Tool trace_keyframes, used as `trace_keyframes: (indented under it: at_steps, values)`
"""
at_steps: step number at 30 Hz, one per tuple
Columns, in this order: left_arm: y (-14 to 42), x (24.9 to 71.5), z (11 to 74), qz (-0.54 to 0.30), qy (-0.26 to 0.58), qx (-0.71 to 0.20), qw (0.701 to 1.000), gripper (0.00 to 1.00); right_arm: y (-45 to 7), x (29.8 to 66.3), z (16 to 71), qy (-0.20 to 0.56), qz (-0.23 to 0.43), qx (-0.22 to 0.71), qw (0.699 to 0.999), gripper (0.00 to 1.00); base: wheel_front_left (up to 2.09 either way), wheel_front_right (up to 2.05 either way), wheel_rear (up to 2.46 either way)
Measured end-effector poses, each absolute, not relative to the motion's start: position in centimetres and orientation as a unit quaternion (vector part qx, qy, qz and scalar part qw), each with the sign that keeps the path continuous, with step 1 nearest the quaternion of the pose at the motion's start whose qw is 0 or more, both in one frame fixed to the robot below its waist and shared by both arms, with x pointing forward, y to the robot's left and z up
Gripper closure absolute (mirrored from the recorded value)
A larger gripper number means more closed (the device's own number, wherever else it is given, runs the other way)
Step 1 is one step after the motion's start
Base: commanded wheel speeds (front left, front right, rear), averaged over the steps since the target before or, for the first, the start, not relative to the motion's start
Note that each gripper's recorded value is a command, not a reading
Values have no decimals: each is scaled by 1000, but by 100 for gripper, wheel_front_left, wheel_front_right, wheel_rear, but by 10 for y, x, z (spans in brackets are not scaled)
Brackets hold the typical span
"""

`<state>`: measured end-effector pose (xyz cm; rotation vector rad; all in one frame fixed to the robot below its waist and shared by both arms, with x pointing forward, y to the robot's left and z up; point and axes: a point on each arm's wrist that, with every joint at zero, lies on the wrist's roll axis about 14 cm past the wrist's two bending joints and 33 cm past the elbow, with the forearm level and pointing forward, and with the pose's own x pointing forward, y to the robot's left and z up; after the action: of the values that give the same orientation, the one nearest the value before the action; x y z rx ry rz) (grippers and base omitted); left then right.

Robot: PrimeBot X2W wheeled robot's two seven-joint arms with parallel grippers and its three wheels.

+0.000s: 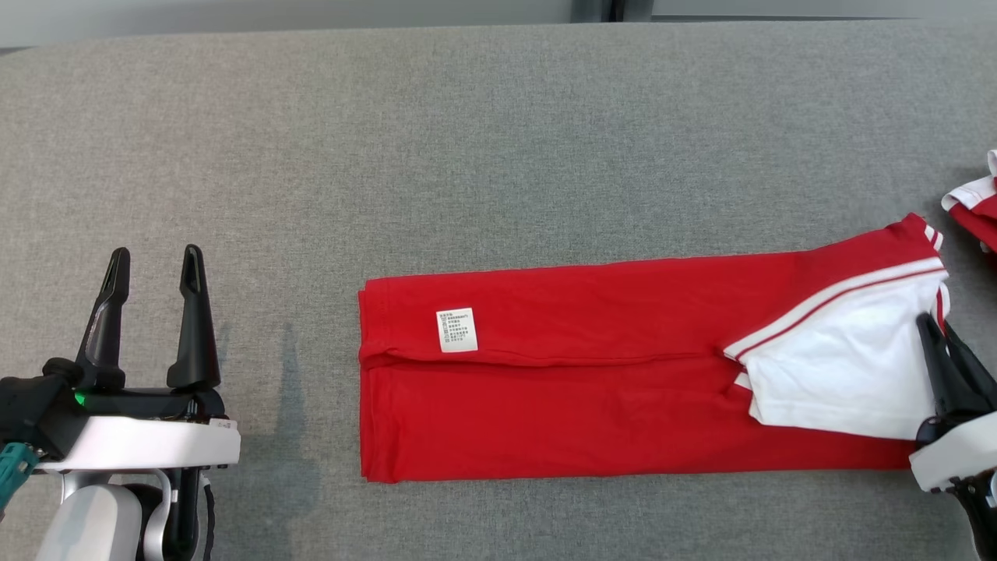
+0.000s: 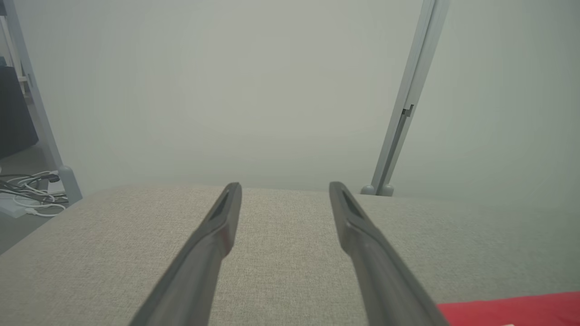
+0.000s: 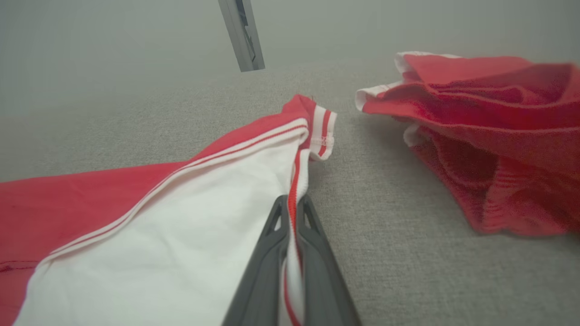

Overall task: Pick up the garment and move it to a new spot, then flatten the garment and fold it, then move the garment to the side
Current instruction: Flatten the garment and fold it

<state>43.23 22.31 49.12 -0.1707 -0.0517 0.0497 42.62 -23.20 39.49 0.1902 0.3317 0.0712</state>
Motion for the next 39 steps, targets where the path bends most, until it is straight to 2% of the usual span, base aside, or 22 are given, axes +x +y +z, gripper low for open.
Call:
trace_keyframes:
  at_steps: [4,11,20,29,39]
  values:
    - [222,431,495,24,-29,-85,996,0,-215,437,423,134,66,84,985,100,0,0,0]
    - [219,427,503,19,-35,-88,995,0,-151,448,489,64,154,74,983,100,0,0,0]
    - [220,427,509,19,-40,-85,995,0,-32,448,535,25,296,114,948,100,0,0,0]
    - [226,421,504,31,-32,-85,995,0,72,418,525,63,418,148,894,100,0,0,0]
    - [229,422,497,35,-25,-85,995,0,119,382,487,120,482,176,850,100,0,0,0]
